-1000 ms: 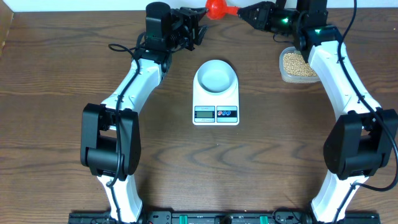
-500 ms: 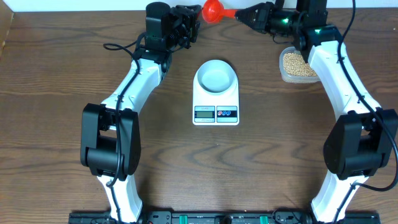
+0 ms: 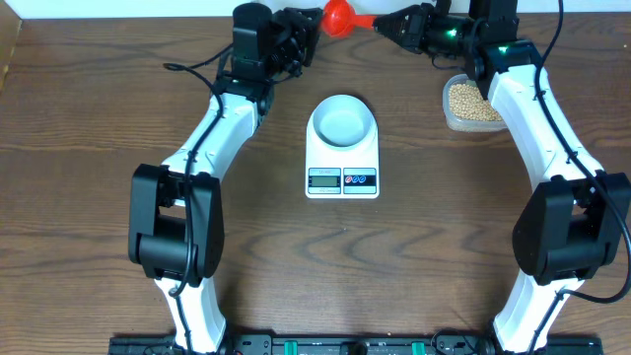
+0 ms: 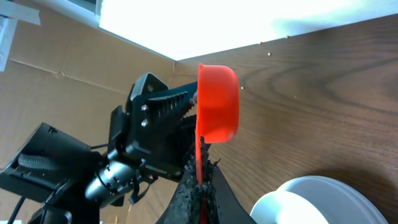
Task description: Scoop item into bowl and weigh 50g on scale
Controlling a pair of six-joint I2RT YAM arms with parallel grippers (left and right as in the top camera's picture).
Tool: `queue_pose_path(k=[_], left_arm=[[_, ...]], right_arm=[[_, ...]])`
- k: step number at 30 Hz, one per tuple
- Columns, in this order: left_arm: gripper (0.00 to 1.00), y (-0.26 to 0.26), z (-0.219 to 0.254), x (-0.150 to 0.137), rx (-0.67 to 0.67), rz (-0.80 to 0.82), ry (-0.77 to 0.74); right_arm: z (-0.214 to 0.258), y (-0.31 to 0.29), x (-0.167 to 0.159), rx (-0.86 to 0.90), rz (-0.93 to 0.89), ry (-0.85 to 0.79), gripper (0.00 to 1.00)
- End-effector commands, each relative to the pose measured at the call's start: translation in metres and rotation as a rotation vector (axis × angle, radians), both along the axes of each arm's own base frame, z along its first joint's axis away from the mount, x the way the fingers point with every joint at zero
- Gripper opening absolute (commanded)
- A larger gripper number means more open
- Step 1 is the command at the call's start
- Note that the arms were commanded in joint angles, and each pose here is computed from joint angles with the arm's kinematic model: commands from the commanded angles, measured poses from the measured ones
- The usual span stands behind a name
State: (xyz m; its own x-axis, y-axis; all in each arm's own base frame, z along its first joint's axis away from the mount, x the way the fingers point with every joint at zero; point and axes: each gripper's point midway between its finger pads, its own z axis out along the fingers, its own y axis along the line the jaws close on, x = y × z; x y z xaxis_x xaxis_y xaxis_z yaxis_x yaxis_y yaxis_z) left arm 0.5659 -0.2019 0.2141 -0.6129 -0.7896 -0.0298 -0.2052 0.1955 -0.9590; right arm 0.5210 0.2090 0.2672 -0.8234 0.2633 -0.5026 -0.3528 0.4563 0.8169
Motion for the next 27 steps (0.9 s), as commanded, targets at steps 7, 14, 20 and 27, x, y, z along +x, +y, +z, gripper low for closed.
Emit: queue_pose_path(k=[7,14,20,27], left_arm=[[0.50,-0.015,0.012,-0.009,0.134,-0.143,-0.151],[0.33,-0.014,0.011,-0.008,0.138,-0.138,-0.152],[0.12,-0.014,0.011,-0.008,0.139,-0.135,-0.151],[0.08,-0.014,0.011,-0.008,0.139,-0.135,-0.151]], right_arm=[[0.008,0.006,-0.001,0.002,0.012,-0.022,0.01],[0.014,0.017,-0.015,0.027,0.112,-0.051,0.01],[0.013,0.026,-0.022,0.000,0.167,-0.116,0.01],[0.012,0.025,-0.020,-0.011,0.153,-0.124,0.25]])
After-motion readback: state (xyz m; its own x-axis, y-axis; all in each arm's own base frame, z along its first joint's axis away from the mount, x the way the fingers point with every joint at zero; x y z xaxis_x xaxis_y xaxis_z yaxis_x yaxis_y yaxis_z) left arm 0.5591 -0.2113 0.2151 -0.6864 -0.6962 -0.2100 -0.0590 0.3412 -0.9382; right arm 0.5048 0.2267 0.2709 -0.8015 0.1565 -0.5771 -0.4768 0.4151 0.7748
